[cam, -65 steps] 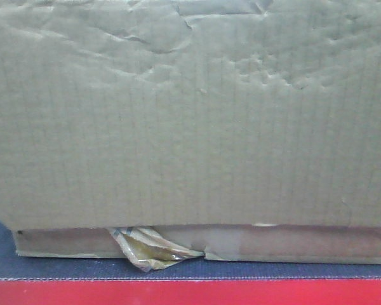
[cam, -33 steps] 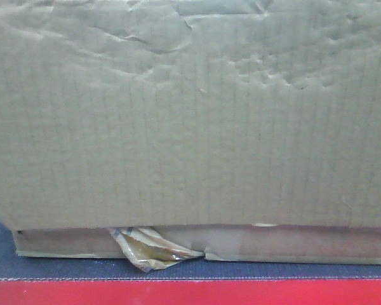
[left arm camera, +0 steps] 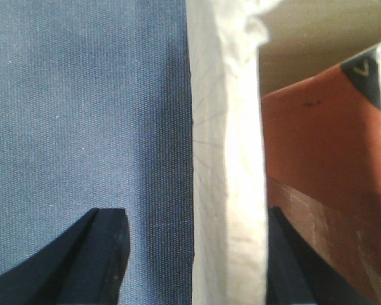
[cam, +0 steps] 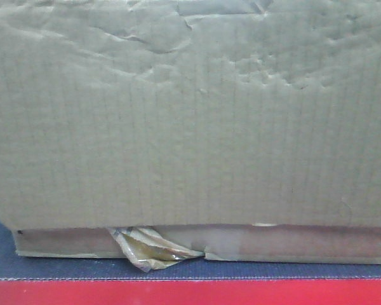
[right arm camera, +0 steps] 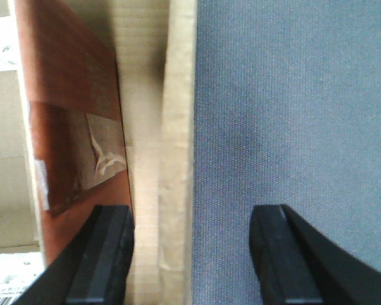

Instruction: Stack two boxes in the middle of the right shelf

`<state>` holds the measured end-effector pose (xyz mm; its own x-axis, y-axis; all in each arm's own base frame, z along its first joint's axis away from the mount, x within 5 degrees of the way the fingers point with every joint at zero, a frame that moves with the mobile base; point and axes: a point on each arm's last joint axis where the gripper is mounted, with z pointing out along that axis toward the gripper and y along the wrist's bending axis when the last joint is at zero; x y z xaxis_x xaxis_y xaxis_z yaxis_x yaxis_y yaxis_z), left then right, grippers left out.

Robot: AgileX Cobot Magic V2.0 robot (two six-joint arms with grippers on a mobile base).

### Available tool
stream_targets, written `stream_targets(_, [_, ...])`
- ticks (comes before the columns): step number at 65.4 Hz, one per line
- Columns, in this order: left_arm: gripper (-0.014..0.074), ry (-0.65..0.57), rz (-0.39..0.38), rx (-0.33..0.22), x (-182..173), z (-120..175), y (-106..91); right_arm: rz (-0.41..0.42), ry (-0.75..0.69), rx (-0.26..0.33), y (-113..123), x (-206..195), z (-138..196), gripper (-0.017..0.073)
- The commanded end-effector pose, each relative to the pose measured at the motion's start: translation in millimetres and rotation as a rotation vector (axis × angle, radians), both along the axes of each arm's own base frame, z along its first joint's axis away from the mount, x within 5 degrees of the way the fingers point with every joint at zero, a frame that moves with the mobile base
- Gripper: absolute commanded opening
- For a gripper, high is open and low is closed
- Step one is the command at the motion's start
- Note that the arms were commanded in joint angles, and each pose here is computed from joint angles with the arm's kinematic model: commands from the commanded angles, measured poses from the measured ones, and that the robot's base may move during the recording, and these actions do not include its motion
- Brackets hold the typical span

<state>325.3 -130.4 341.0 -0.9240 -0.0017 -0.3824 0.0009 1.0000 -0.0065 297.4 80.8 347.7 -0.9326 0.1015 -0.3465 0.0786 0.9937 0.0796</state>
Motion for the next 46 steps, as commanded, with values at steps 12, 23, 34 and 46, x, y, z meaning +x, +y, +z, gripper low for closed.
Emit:
stream_targets(12, [0.0232, -0.001, 0.007, -0.002, 0, -1, -0.1, 0.001, -0.022, -0.02, -2, -1, 3, 0.0139])
stream_targets(23, [-0.0046, 0.024, 0.005, -0.005, 4, -9, -3.7, 0.009, 0.006, -0.041, -1, 6, -7, -0.0171])
stream_targets(34, [-0.0111, 0.004, 0.031, 0.013, 6, -6, -1.9, 0.011, -0.015, -0.077, -2, 5, -3, -0.0151])
stream_targets(46, [-0.0111, -0.095, 0.081, 0.043, 6, 16, 6.0, -0.041, -0.129, -0.195, -6, -6, 16, -0.0151])
